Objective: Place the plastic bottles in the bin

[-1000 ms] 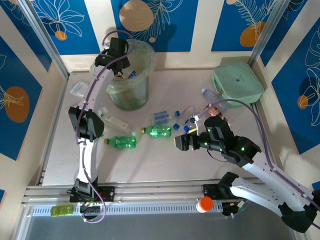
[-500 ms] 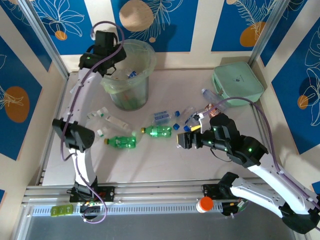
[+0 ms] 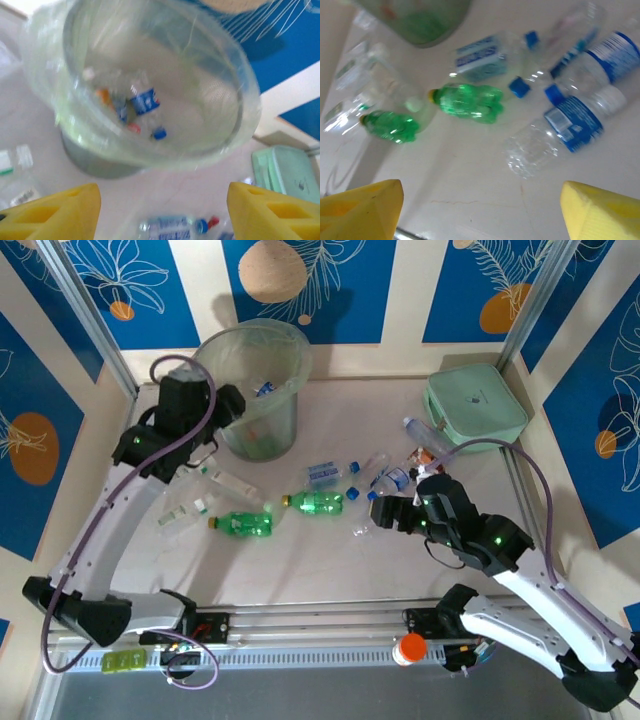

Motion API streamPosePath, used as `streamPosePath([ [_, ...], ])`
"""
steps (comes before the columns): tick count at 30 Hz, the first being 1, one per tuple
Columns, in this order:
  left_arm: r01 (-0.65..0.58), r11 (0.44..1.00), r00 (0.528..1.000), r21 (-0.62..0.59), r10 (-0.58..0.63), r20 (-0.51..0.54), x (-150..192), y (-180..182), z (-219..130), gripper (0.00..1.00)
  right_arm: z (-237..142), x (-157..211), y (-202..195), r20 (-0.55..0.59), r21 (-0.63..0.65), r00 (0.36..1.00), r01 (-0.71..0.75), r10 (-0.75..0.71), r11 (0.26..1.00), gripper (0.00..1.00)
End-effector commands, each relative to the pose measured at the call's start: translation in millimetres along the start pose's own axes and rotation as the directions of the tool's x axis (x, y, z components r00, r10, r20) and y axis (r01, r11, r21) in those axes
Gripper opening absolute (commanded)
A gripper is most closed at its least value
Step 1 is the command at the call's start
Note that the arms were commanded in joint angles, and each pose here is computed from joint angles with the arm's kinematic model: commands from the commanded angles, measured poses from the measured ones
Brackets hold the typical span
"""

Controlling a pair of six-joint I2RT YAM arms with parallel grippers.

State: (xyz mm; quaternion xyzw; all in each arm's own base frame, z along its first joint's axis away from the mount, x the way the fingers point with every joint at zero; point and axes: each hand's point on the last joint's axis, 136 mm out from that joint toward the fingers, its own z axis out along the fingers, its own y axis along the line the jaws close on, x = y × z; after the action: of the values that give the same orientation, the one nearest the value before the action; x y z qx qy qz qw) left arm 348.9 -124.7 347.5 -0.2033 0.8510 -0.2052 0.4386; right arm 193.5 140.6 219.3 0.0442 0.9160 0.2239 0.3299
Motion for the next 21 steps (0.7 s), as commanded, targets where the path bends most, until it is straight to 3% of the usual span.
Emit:
streamPosePath([
  [1, 0.030, 0.996, 0.993, 0.082, -0.020, -0.118, 39.8, -0.6, 9.9, 0.68, 18.7, 13.6, -30.8, -0.023, 0.126, 0.971, -0.234, 0.238, 0.964, 0.81],
  [8, -0.053, 0.982, 0.967, 0.182, 0.096, -0.237, 98.6, 18.9, 17.8, 0.66, 60.0, 30.1, -52.9, -0.096, 0.168, 0.838, -0.518, 0.537, 0.839, 0.85],
  [12, -0.105, 0.964, 0.965, 0.242, 0.157, -0.209, 108.9, 22.1, 17.6, 0.66, 82.6, 29.7, -52.7, -0.127, 0.146, 0.807, -0.560, 0.577, 0.816, 0.90],
  [17, -0.187, 0.950, 0.958, 0.250, 0.233, -0.167, 116.7, 24.3, 18.7, 0.67, 107.8, 35.5, -62.2, -0.172, 0.240, 0.751, -0.595, 0.637, 0.767, 0.92],
  [21, -0.169, 0.955, 0.955, 0.244, 0.220, -0.200, 125.8, 26.3, 24.3, 0.67, 126.9, 38.3, -68.0, -0.178, 0.288, 0.715, -0.619, 0.676, 0.731, 0.91],
])
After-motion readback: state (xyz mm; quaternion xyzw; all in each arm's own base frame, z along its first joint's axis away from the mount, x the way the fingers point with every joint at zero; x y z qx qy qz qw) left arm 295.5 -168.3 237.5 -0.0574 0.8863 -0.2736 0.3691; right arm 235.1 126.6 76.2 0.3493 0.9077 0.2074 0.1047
